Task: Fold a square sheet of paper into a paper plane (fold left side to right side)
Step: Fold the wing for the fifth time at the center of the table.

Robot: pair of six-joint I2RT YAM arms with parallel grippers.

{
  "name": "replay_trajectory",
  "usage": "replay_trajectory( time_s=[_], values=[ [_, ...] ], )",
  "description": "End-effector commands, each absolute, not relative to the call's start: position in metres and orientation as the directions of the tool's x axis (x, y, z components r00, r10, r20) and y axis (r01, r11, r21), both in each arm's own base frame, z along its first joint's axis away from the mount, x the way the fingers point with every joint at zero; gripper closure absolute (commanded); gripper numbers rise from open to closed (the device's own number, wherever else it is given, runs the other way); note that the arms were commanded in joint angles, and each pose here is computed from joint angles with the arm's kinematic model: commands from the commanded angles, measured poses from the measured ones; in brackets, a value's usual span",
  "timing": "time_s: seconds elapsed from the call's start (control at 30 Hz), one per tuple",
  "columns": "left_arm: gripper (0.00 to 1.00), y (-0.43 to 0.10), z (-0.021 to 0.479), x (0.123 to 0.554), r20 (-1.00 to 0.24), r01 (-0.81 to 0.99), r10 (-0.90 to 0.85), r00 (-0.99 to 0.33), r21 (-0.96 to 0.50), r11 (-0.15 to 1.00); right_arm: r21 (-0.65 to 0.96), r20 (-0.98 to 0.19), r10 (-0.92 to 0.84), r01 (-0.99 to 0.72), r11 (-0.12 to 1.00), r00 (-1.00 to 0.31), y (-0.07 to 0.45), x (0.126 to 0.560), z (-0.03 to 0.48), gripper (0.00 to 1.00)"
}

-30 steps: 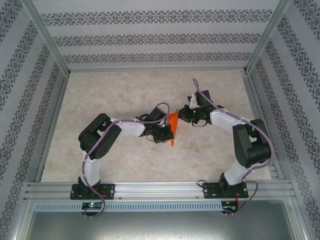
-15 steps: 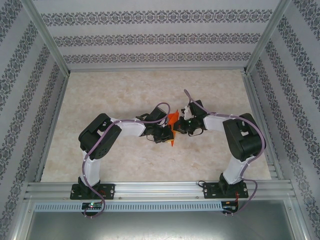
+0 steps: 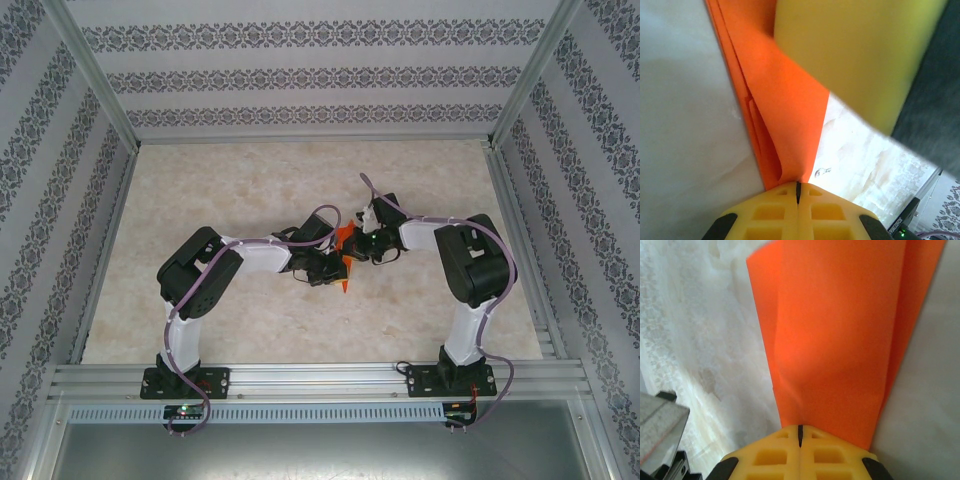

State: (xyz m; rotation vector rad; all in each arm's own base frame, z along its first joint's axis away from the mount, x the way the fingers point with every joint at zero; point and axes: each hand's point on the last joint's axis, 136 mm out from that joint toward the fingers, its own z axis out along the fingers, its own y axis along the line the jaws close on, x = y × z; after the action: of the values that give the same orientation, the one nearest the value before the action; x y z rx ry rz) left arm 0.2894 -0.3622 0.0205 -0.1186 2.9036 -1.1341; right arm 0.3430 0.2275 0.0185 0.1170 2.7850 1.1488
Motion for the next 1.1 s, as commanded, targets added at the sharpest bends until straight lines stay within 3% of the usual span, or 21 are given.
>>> replay_trajectory(
  time_s=[0.0,1.07],
  values=[
    [0.96,-0.34,-0.016,0.263,0.096,-0.111,-0.07,-0.993,-0.555,0.825,0.672,-0.128,0.119,0.002,0.741,-0.985,0.217,0.358,0.012,1.0],
    [0.99,-0.338,-0.016,0.262,0.094,-0.112,-0.071,-0.993,-0.557,0.823,0.682,-0.175,0.146,-0.013,0.731,-0.974,0.198,0.43,0.014,1.0]
  ],
)
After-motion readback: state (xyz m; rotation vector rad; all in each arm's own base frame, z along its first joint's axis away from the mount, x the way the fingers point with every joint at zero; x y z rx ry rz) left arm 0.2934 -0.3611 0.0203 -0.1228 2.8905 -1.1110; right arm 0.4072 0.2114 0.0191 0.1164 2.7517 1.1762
